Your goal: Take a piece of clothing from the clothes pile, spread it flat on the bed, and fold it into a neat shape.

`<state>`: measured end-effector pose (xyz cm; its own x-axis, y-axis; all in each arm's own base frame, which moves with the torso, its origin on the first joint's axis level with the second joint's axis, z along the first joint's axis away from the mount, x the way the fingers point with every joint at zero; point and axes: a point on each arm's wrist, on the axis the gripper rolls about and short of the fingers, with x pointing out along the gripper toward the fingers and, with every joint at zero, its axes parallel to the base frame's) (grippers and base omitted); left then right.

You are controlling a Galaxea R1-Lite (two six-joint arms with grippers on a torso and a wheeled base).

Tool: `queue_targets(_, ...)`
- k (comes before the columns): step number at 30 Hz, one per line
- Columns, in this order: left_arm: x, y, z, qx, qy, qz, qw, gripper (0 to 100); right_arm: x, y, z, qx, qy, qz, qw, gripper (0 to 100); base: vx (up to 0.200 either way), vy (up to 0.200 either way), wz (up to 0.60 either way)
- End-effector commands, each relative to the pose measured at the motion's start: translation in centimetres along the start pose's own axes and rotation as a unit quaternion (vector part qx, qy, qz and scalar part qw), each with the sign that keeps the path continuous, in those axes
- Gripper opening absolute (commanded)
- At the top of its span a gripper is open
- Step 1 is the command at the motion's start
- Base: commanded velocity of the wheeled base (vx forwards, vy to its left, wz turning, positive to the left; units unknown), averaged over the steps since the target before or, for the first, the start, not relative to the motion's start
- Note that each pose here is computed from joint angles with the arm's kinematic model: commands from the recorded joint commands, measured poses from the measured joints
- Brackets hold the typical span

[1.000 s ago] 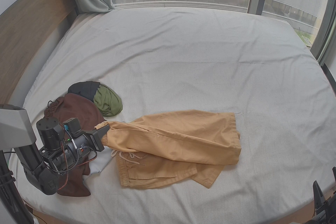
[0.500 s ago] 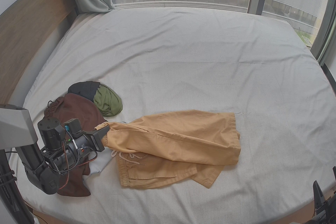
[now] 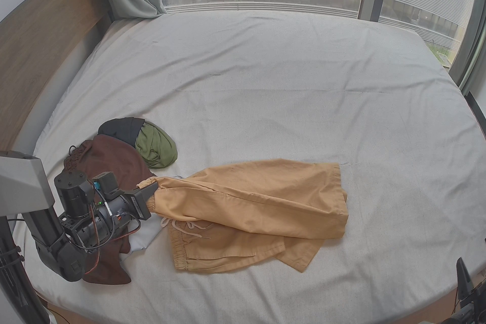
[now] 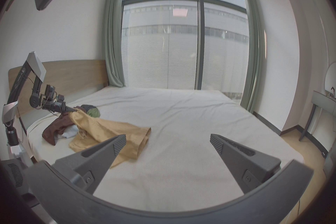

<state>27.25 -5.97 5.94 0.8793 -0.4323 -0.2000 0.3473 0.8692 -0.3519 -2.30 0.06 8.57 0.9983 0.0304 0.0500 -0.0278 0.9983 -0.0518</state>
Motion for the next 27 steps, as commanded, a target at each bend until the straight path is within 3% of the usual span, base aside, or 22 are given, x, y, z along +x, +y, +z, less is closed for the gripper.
queue_targets(1,0.0,-0.1,0.0,0.001,0.0,-0.001,1.0,0,0.2,-0.3,5.7,-0.015,-0.089,-0.007,0.9959,100,0.0,0.0,0.0)
queue_targets(4,0.0,-0.2,-0.1,0.002,0.001,-0.002,1.0,0,0.6,-0.3,6.2,-0.012,-0.074,-0.001,0.9972,100,0.0,0.0,0.0)
queue_targets(12,0.0,-0.1,0.0,0.001,-0.001,-0.002,1.0,0,2.6,-0.3,5.6,-0.002,0.038,0.021,0.9991,100,0.0,0.0,0.0)
queue_targets(20,0.0,-0.1,0.2,0.002,-0.005,-0.001,1.0,0,6.1,-0.3,6.8,0.007,0.125,0.06,0.9903,100,0.0,0.0,0.0)
queue_targets(27,0.1,-0.1,0.1,0.002,-0.003,-0.002,1.0,0,7.5,-0.1,7.1,0.019,0.155,0.099,0.9828,100,0.0,0.0,0.0)
